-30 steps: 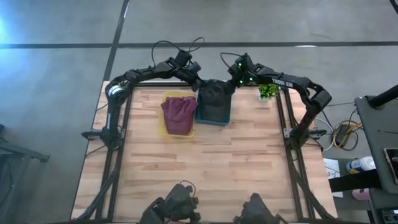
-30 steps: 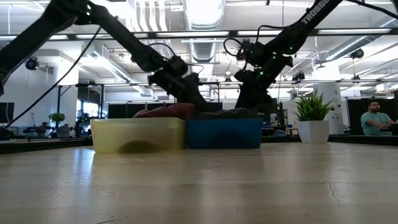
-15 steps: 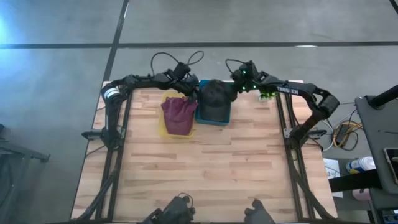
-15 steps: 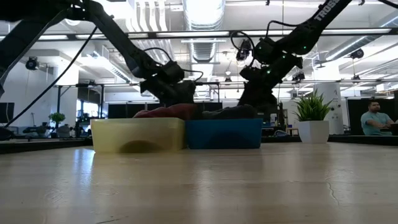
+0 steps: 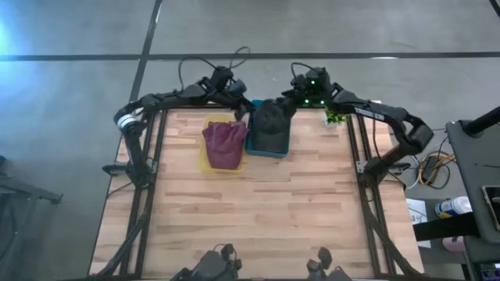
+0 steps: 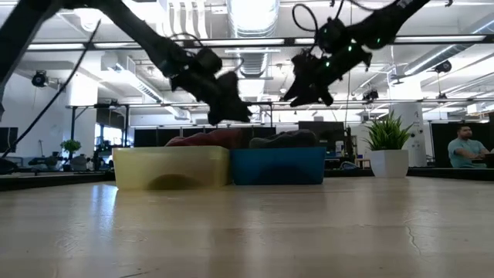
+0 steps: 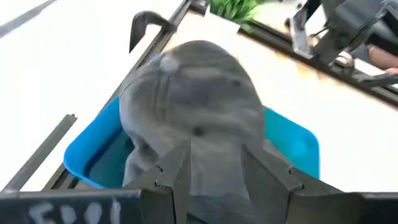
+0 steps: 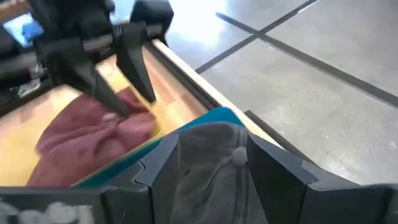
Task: Pick & Place hat
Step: Return to Home Position
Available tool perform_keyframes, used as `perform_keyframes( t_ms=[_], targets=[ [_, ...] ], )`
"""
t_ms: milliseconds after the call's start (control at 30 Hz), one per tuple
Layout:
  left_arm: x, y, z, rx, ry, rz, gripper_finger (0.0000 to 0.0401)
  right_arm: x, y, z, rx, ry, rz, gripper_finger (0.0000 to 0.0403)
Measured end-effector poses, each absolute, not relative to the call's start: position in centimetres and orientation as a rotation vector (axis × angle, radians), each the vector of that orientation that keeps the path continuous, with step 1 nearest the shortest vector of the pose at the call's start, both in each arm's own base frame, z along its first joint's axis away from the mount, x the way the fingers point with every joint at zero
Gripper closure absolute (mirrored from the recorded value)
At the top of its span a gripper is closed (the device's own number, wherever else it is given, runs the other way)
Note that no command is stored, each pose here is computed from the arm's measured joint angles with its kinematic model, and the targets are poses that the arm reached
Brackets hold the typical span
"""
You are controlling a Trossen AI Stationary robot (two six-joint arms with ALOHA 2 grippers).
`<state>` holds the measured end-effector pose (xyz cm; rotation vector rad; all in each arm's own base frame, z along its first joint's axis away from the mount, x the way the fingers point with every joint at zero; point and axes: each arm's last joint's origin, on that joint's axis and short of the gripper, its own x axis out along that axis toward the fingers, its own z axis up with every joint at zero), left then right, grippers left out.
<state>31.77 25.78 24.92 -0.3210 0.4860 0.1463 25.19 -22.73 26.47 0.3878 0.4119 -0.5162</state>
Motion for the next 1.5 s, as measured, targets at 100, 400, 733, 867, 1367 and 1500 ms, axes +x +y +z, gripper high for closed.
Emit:
perform_keyframes(
  t_ms=[100,400,733,867,1367,1500],
  targets=[
    [30.6,24.8,27.2,-0.339,0.474,0.153,0.0268,24.4,-21.3,28.3,0.374,0.437,-0.497,0.0223],
    [27.4,18.6,29.7,-0.558,0.478,0.048,0.0268,21.7,-12.5,29.5,0.333,0.433,-0.442,0.0223],
    [23.8,7.1,29.5,-0.682,0.347,0.057,0.0268,16.1,-4.3,28.5,0.379,0.296,-0.267,0.0223],
    [22.1,4.6,29.1,-0.843,0.267,0.218,0.0268,13.6,-3.1,29.3,0.407,0.179,-0.218,0.0223],
    [17.7,-0.4,25.4,-0.655,0.015,-0.102,0.0268,10.1,-1.6,24.7,0.468,0.13,-0.149,0.0223],
    [16.5,-0.2,23.4,-0.614,-0.001,-0.096,0.0268,10.3,-1.7,23.2,0.575,0.158,-0.175,0.0223]
  ],
)
